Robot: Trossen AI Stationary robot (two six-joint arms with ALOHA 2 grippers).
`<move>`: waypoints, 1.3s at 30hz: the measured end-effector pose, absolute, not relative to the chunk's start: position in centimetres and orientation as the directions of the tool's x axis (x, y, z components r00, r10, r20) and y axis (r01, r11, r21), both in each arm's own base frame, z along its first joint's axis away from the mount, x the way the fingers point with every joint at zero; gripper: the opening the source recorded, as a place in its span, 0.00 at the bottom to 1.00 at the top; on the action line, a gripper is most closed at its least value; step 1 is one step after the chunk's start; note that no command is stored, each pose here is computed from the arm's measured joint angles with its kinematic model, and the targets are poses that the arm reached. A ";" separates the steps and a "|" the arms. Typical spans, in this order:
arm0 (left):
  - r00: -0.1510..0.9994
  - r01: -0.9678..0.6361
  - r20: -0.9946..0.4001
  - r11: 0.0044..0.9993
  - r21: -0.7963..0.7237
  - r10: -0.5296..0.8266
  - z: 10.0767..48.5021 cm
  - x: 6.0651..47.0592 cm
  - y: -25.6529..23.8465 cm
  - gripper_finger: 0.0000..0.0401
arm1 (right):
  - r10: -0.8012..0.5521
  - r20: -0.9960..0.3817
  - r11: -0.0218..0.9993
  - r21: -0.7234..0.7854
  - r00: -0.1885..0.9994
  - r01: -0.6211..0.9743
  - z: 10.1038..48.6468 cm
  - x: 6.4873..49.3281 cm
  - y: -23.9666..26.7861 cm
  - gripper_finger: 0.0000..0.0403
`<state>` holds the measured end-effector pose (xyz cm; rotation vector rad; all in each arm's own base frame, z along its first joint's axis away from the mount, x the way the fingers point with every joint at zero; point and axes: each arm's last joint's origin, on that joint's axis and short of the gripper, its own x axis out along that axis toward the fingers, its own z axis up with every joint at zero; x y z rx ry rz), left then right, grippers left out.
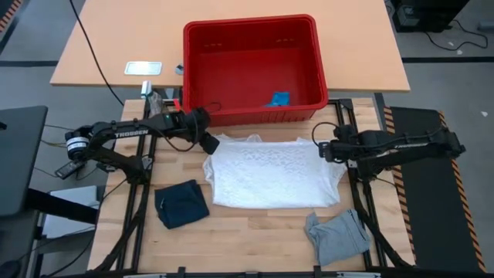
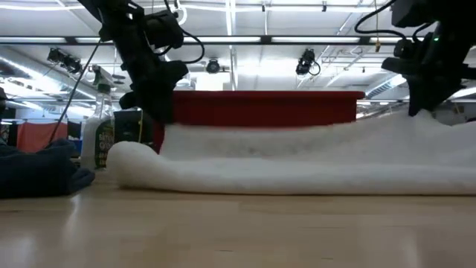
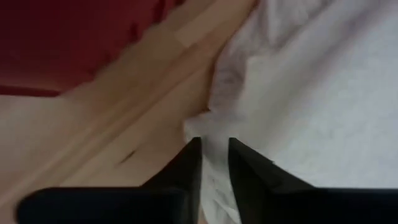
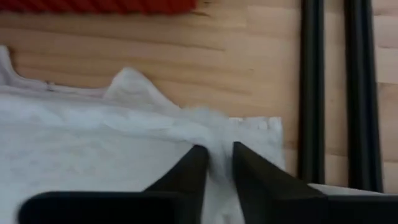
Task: Fold laundry
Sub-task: Fold the white dress
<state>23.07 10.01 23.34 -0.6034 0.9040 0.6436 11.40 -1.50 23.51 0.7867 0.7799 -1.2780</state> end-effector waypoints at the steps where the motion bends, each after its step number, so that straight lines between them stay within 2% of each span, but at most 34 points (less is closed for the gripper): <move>1: 0.467 -0.723 -0.852 0.657 -0.213 0.237 23.3 23.1 10.0 0.23 | -0.511 -0.850 0.122 0.076 0.129 0.990 23.5 11.6 -1.6 0.26; 6: 0.504 -0.727 -0.846 0.614 -0.307 0.174 23.7 23.0 9.6 0.39 | -0.517 -0.838 0.136 0.125 0.178 0.983 23.6 12.3 -1.9 0.47; 10: 0.640 -0.633 -0.762 0.627 -0.455 0.093 25.1 23.8 7.9 0.46 | -0.445 -0.859 0.214 0.173 0.254 0.961 23.6 13.1 -1.7 0.57; 12: 0.709 -0.549 -0.702 0.675 -0.493 0.064 25.7 24.9 6.4 0.46 | -0.386 -0.879 0.275 0.179 0.279 0.945 23.5 13.6 -1.5 0.59; 14: 0.749 -0.468 -0.662 0.721 -0.511 0.017 25.6 26.4 4.7 0.46 | -0.315 -0.898 0.383 0.177 0.308 0.907 23.3 14.3 -1.2 0.60; 17: 0.739 -0.409 -0.671 0.752 -0.518 -0.061 23.8 28.5 1.9 0.45 | -0.224 -0.913 0.528 0.180 0.340 0.830 22.7 15.7 -0.6 0.60; 21: 0.754 -0.365 -0.647 0.744 -0.559 -0.116 21.7 30.9 -1.9 0.45 | -0.151 -0.924 0.641 0.178 0.350 0.746 21.8 17.3 0.6 0.59; 25: 0.703 -0.429 -0.699 0.706 -0.563 -0.130 18.3 32.2 -5.2 0.45 | -0.071 -0.952 0.721 0.156 0.296 0.675 20.3 18.5 2.2 0.57; 30: 0.588 -0.616 -0.805 0.604 -0.505 -0.073 13.5 32.5 -7.6 0.45 | -0.022 -0.990 0.799 0.067 0.141 0.597 17.3 20.0 3.7 0.57; 34: 0.577 -0.653 -0.810 0.539 -0.532 -0.100 12.7 32.6 -8.7 0.45 | -0.010 -0.999 0.812 0.011 0.033 0.583 14.4 21.1 4.8 0.56; 39: 0.560 -0.655 -0.823 0.560 -0.508 -0.092 13.1 32.2 -8.7 0.45 | 0.064 -0.997 0.767 0.029 -0.031 0.641 12.2 22.3 6.3 0.53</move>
